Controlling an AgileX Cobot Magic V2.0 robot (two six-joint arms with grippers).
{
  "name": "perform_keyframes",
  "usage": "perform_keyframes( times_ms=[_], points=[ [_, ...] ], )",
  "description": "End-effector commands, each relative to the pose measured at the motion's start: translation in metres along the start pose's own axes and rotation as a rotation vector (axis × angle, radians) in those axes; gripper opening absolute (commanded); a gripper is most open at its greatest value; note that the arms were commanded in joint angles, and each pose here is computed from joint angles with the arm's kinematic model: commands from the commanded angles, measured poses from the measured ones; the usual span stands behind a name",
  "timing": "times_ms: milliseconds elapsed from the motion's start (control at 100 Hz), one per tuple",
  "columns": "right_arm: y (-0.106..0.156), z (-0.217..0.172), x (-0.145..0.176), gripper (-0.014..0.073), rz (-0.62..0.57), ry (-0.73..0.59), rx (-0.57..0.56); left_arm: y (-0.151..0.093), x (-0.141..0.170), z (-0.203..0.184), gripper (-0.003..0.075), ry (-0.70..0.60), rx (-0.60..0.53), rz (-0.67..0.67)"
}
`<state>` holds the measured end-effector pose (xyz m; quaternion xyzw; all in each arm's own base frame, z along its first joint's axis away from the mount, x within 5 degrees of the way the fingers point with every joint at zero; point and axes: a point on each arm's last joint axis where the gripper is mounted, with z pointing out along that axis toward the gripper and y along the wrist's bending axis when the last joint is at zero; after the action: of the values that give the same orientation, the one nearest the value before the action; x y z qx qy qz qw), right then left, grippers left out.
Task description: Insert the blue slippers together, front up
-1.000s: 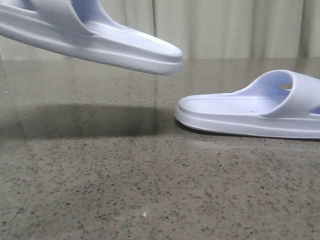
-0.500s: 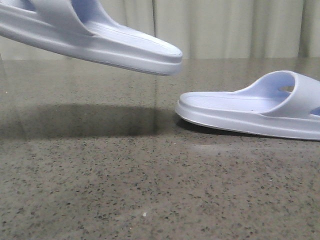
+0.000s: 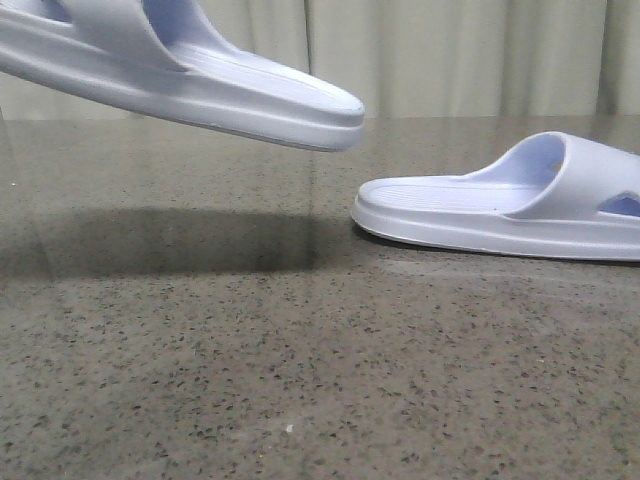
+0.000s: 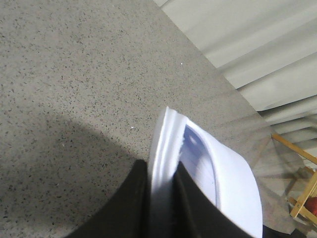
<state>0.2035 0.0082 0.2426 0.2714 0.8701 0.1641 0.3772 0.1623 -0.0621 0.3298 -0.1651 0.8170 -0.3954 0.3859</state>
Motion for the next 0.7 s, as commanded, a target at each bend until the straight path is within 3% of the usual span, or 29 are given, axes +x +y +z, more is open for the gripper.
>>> perform_keyframes(
  times_ms=[0,400,520,690],
  points=[
    [0.009,-0.01,-0.016,-0.0107,-0.001,-0.141,-0.07,-0.01,-0.008,-0.006,0.0016,-0.064,0.049,-0.026],
    [0.026,-0.089,-0.038,-0.0107,0.001,-0.584,-0.333,-0.011,-0.008,-0.006,0.0016,-0.057,0.065,-0.055],
    [0.026,-0.113,-0.034,-0.0107,0.0,-0.647,-0.385,-0.012,-0.007,-0.006,0.0016,-0.056,0.071,-0.065],
    [0.026,-0.135,-0.027,-0.0107,0.041,-0.631,-0.435,-0.013,-0.008,-0.006,0.0016,-0.055,0.08,-0.079]
  ],
)
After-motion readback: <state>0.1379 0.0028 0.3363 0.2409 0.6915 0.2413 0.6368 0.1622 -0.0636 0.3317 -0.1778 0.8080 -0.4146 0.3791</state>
